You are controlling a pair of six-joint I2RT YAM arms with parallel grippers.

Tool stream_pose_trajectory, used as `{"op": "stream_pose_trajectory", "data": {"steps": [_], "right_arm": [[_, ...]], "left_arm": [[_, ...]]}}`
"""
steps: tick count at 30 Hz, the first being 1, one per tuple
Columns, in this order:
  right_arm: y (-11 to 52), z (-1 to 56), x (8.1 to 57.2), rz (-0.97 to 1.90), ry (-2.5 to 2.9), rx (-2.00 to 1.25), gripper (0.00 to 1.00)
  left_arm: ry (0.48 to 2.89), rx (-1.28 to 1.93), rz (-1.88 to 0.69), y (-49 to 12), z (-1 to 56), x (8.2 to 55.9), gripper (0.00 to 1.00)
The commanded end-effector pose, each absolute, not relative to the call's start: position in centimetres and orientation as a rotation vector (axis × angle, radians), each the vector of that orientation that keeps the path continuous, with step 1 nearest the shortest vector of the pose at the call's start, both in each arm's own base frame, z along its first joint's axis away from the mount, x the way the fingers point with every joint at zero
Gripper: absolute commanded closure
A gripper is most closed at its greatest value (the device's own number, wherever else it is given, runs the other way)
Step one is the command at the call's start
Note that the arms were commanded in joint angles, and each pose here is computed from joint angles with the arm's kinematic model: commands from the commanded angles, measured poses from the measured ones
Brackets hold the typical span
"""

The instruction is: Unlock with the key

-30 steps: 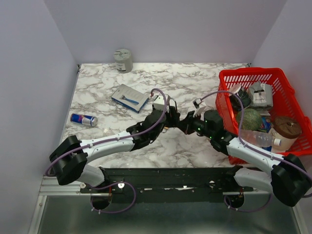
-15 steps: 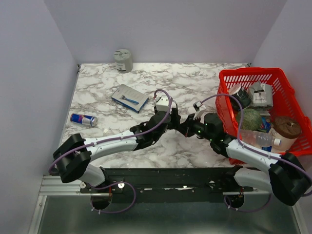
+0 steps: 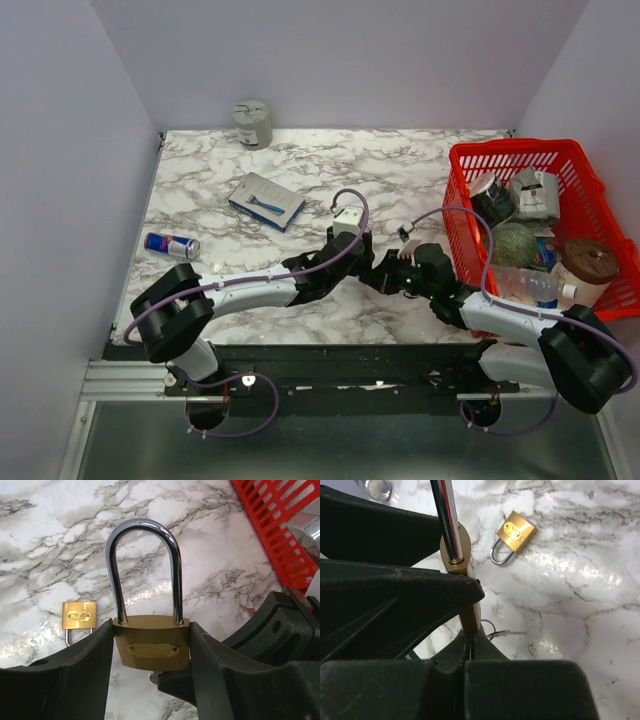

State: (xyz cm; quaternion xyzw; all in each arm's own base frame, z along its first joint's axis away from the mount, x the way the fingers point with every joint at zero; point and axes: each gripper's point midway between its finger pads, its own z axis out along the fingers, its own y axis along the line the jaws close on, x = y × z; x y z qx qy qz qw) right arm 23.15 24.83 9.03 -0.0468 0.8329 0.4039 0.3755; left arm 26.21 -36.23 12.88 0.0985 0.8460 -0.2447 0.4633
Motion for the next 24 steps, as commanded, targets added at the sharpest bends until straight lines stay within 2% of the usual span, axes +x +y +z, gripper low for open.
{"op": "stream_pose_trajectory", "data": {"steps": [1,10,17,21,24], "right_arm": [[24.3,11.9,26.3,1.035,1.958,0.045,0.99],[23.5,7.1,25.2,1.026,2.089,0.191,0.99],[22.9,5.5,25.1,1.004,2.128,0.271,0.99],[22.8,5.2,25.2,0.986,2.140,0.289,0.99],[22.7,4.9,25.3,0.977,2.149,0.295,0.99]], "left_arm": [[2.284,0.462,-0.693,-37.7,7.4,20.2,1.00],[2.415,0.535,-0.703,-38.7,2.8,18.9,1.00],[2.488,0.544,-0.668,-38.4,1.0,18.9,1.00],[2.504,0.549,-0.656,-38.4,0.5,19.2,0.91],[2.526,0.550,-0.655,-38.2,-0.1,19.2,0.78]]}}
